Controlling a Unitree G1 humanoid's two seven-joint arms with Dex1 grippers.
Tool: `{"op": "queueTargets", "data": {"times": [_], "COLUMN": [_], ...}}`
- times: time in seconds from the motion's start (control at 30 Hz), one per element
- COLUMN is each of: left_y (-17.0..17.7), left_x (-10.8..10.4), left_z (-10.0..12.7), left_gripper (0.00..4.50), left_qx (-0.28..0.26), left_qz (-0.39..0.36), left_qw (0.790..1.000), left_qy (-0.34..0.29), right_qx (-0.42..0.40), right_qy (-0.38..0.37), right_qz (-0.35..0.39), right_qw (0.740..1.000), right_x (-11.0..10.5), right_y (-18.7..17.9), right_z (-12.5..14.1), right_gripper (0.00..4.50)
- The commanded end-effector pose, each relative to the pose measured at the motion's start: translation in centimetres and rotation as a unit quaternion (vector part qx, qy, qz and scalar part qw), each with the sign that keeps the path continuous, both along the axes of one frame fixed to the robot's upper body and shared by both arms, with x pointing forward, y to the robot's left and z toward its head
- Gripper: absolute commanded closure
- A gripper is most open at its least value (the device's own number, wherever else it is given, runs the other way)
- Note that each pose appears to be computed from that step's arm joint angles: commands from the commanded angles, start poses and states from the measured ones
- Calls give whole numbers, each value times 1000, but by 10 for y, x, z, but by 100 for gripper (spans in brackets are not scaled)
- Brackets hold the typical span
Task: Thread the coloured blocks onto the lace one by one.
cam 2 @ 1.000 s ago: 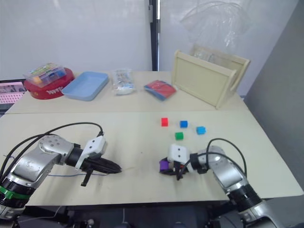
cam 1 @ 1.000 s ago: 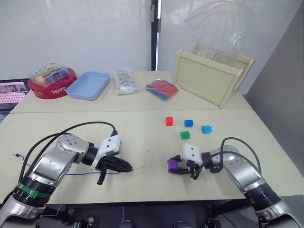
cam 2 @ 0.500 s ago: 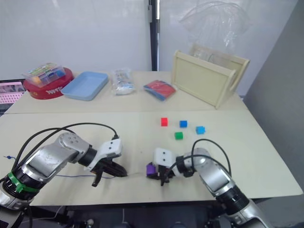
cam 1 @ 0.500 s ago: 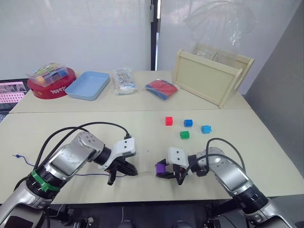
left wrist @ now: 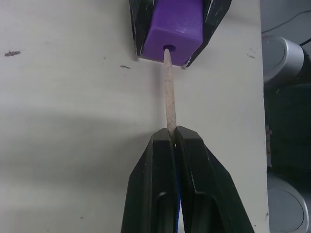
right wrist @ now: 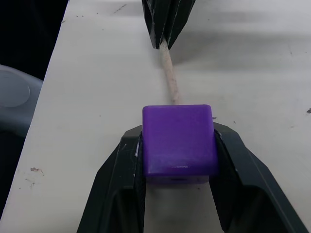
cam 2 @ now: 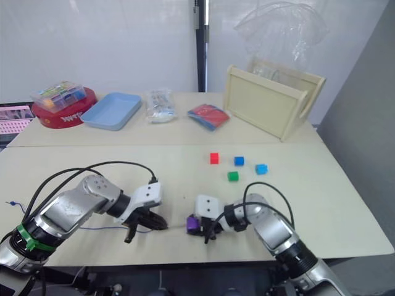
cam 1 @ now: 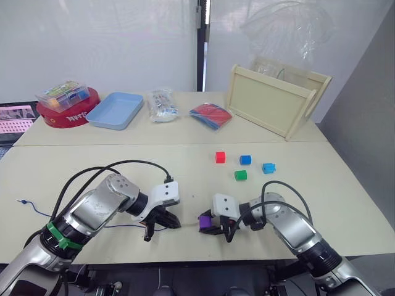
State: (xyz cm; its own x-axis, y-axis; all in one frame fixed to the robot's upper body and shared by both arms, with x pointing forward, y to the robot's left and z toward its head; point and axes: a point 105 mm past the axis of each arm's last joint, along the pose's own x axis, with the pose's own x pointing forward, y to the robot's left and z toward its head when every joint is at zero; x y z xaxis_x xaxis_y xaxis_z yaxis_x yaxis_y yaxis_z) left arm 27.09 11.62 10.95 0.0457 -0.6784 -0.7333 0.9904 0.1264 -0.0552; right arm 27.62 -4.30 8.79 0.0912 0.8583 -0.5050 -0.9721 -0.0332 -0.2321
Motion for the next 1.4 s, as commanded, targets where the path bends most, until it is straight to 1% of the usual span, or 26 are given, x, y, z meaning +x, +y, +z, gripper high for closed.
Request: {"op": "queueTargets", "data": {"times": [0.03,0.27,0.67,0.97,1.4], "left_y": [1,-9,-21,-7,-11], "left_x": [2,4,3,-3,2], "left_z": [1,-2,2,3,10], "left_gripper": [450,450,450,450,450], "left_qx": [10,-1,-19,2,-12], "left_qz": [-5,-5,-16,-25,-11], "left_qw": [1000,1000,1000,1000,1000], "left_qy": [-17,-16,-16,-19,-27], "right_qx": [8,8,6,-13,-13], "right_qy": [-20,-19,-10,1,2], "right_qz": [9,10,18,-5,10], "right_qw": [1000,1000,1000,1000,1000], "right_x": [1,0,-6,3,0], "right_y": [3,3,8,-8,-4], "right_z": [9,10,4,-8,-7], "right_gripper": [331,331,331,331,331]}}
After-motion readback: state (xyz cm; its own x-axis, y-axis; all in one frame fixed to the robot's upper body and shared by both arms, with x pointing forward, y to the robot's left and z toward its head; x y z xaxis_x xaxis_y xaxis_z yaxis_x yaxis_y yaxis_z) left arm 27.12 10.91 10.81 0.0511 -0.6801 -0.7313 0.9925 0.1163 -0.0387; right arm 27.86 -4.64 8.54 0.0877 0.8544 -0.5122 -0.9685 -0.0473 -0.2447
